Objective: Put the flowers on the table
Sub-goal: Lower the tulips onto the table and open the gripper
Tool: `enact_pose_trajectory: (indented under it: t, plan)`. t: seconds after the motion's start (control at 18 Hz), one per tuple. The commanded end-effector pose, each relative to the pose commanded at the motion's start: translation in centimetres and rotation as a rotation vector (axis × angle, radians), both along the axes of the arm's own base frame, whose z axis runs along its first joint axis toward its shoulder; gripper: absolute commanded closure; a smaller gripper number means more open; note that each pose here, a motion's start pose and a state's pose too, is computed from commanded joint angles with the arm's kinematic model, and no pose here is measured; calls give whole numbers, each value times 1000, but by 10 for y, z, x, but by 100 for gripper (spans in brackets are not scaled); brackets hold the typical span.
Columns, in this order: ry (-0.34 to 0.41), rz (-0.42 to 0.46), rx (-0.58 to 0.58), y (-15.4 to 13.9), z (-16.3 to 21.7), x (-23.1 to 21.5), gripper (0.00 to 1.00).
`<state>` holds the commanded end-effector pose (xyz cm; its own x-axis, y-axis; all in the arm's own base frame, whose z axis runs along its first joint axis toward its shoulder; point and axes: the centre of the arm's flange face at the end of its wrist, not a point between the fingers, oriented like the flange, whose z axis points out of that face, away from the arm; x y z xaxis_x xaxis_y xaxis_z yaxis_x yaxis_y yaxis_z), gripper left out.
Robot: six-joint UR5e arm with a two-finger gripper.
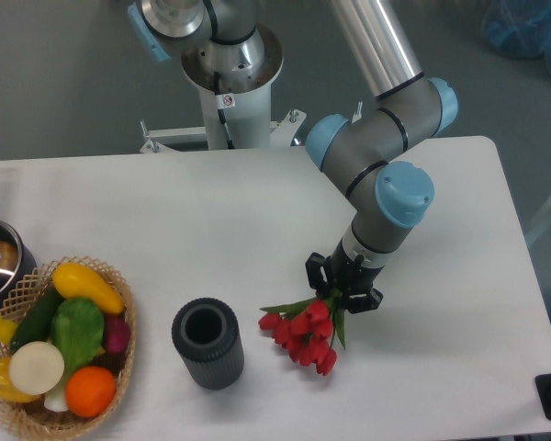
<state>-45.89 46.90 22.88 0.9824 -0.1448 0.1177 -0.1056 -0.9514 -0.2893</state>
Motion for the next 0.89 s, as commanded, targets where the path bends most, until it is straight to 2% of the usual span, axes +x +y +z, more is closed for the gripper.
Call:
enact_pose_trajectory:
  t: [0.28, 0.39, 0.44, 0.5, 0.56, 0.61, 0.78, 0.89]
  plan:
    - [2, 2, -1, -1, 1, -1, 60]
    - [3, 0, -2, -1, 1, -1, 48]
    - [4, 0, -3, -1, 1, -1, 36]
    - [6, -1, -2, -1, 1, -2, 29]
    - [5, 0, -2, -1, 1, -2, 28]
    - [8, 0, -1, 0, 2, -3, 21]
    - [8, 0, -1, 0, 3, -3, 13]
    - [11, -1, 1, 0, 4, -3, 11]
